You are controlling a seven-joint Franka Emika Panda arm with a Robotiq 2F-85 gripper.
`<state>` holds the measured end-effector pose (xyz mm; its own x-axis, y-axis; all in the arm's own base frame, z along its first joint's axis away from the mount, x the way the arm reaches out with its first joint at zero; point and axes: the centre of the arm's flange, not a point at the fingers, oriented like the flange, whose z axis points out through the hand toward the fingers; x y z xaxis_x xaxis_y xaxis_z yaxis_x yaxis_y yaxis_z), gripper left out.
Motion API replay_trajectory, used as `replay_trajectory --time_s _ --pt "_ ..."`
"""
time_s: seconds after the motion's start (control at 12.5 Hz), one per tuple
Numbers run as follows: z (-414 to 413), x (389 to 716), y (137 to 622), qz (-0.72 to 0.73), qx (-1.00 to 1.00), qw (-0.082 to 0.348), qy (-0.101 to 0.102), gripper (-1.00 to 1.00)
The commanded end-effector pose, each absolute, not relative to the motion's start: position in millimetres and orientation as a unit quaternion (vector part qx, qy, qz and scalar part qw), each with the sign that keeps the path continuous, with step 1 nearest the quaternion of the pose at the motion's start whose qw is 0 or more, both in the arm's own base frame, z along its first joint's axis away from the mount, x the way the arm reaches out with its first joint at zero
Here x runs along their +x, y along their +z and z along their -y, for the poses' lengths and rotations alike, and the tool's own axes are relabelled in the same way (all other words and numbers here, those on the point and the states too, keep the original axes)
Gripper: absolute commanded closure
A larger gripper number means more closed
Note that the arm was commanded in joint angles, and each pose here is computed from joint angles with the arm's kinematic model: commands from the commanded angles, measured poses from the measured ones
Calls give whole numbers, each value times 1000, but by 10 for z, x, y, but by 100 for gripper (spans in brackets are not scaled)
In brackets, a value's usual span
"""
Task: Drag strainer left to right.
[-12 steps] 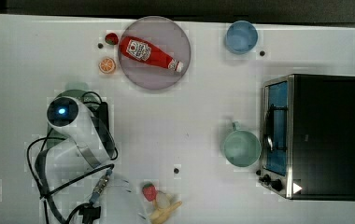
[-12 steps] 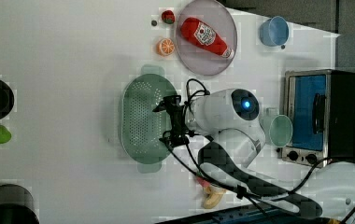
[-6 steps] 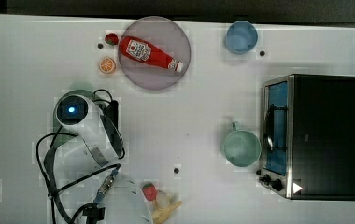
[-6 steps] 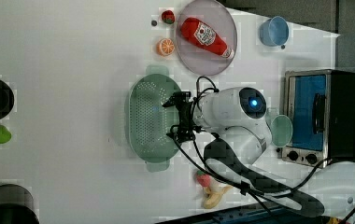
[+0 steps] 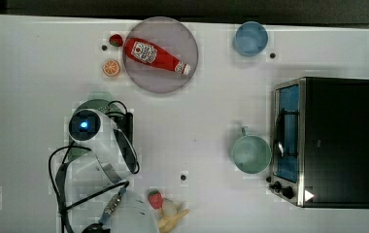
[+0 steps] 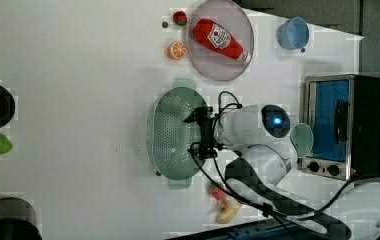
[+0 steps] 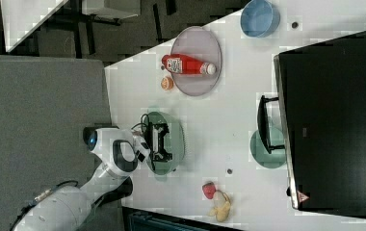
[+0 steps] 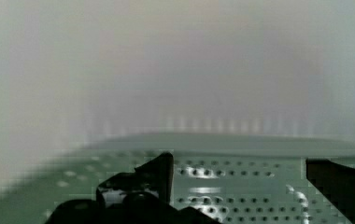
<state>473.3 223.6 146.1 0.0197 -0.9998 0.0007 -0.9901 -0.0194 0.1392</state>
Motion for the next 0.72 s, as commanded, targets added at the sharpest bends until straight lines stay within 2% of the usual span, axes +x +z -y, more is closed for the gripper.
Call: replay_trajectory --time_s 0.08,0.72 --pt "-1591 4921 1655 719 693 45 -26 -100" --pt "-650 4865 1571 710 701 56 -13 -100"
